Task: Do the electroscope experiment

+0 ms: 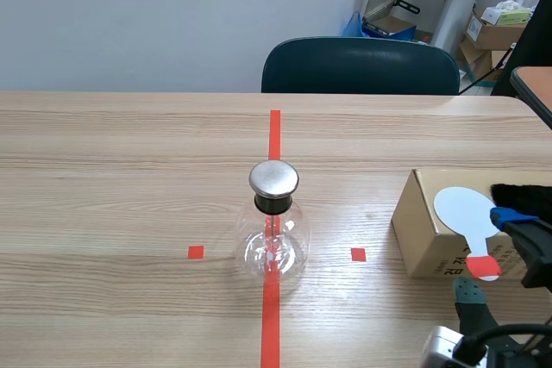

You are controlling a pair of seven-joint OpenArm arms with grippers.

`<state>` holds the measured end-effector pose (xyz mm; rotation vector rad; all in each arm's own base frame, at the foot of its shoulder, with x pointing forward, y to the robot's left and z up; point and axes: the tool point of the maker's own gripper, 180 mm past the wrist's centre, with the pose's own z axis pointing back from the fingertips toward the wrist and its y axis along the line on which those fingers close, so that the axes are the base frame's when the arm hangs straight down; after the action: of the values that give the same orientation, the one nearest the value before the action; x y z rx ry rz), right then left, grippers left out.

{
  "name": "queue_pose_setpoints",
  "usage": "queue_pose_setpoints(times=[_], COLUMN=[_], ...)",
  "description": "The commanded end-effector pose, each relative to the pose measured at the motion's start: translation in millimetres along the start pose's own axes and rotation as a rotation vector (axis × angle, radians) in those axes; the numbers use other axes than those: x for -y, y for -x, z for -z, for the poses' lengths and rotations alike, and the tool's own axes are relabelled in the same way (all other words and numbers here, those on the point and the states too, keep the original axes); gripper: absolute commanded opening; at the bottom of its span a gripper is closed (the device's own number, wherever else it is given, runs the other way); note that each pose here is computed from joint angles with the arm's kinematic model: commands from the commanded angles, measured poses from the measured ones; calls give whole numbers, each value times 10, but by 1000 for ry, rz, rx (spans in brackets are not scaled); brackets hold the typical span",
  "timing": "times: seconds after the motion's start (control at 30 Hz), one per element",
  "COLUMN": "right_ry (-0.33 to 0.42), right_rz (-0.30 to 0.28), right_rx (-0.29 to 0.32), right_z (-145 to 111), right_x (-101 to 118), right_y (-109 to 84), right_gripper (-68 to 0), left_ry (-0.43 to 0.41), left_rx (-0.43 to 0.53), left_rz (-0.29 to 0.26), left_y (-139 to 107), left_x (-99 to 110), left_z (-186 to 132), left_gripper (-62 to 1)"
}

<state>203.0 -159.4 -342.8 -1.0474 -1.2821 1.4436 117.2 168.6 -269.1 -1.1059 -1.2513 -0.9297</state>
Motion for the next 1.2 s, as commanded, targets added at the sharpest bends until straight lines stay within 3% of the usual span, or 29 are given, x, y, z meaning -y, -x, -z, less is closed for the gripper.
queue_pose_setpoints(times=[0.0,0.2,0.33,0.47,0.63,0.87,1.07,1.17], right_ry=[73,61,95,20,-119,-158,-119,-145], right_rz=[-38,-29,58,228,500,878,1094,1171], right_rx=[2,4,-17,-14,3,97,180,209], right_z=[29,-17,-112,-227,-373,-358,-176,-77], right_x=[172,141,247,319,361,742,1207,1341], right_y=[34,20,35,-21,-204,-417,-408,-425], right_gripper=[4,4,4,4,4,4,4,4], left_ry=[3,-46,-115,-204,-340,-517,-537,-536], left_rx=[60,66,66,32,17,33,13,27], left_rz=[4,3,-3,-11,14,63,77,84], left_y=[-107,-119,-99,12,93,45,-67,-194], left_x=[-2,-89,-207,-344,-532,-804,-764,-672], left_z=[26,23,33,56,36,10,153,162], left_gripper=[-217,-217,-217,-217,-217,-217,-217,-217])
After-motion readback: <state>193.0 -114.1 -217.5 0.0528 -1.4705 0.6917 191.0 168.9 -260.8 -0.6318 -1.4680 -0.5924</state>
